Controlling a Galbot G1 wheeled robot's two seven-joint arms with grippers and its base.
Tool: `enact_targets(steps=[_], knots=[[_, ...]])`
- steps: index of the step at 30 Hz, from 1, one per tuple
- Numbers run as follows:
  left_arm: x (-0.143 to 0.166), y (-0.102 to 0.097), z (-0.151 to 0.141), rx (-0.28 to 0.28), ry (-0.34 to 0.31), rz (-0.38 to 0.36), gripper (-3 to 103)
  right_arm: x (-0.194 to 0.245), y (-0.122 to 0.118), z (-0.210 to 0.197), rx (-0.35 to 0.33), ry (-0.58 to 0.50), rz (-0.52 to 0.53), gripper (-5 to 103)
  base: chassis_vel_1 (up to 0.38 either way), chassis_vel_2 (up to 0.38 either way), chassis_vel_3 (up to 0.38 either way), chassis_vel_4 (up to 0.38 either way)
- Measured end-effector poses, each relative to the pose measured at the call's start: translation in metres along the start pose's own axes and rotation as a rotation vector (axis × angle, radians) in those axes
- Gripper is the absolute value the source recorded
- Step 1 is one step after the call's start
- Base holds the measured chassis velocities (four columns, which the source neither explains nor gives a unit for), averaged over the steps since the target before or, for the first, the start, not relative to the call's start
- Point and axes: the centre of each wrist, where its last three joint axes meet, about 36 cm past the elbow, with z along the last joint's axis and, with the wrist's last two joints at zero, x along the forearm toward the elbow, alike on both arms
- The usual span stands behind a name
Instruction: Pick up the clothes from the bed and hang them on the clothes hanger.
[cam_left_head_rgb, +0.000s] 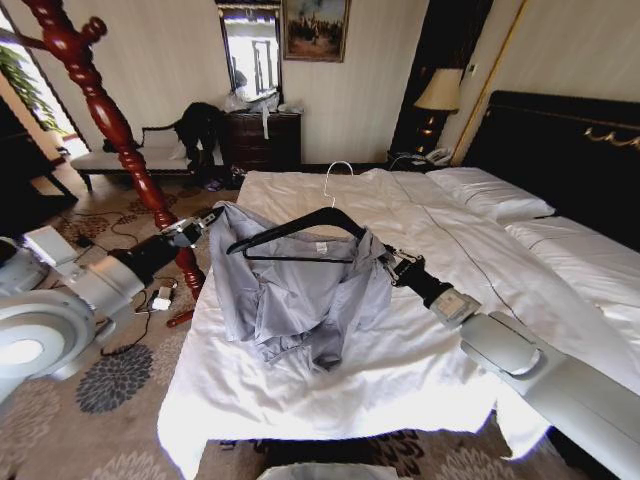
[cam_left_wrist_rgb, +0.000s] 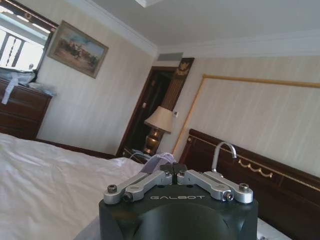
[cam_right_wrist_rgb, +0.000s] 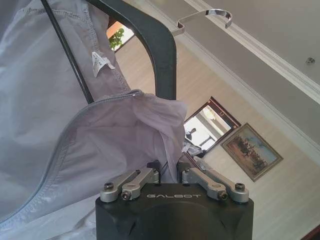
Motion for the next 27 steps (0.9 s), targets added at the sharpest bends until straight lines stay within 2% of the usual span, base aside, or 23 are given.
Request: enact_targets(steps=[9,19,25,27], knots=[[-0.001,-0.02,0.003,-0.065,0.045,0.044,0,-0.003,-0.004,0.013,0.039,0.054,0.008,15,0.0,0.0,0.0,0.0],[0.003,-0.005,-0.003,-0.06,0.045,0.002,0,-0.006,-0.019,0.018,0.044,0.063,0.05,15,0.0,0.0,0.0,0.0],[-0.001,-0.011,-0.002,-0.089,0.051,0.017,0,-0.006,-0.012,0.002,0.031,0.047,0.024,15,0.0,0.0,0.0,0.0],[-0.003,-0.019,-0.004,-0.117,0.059,0.035,0,-0.005,-0.005,-0.006,0.008,0.054,0.004,15,0.0,0.0,0.0,0.0]])
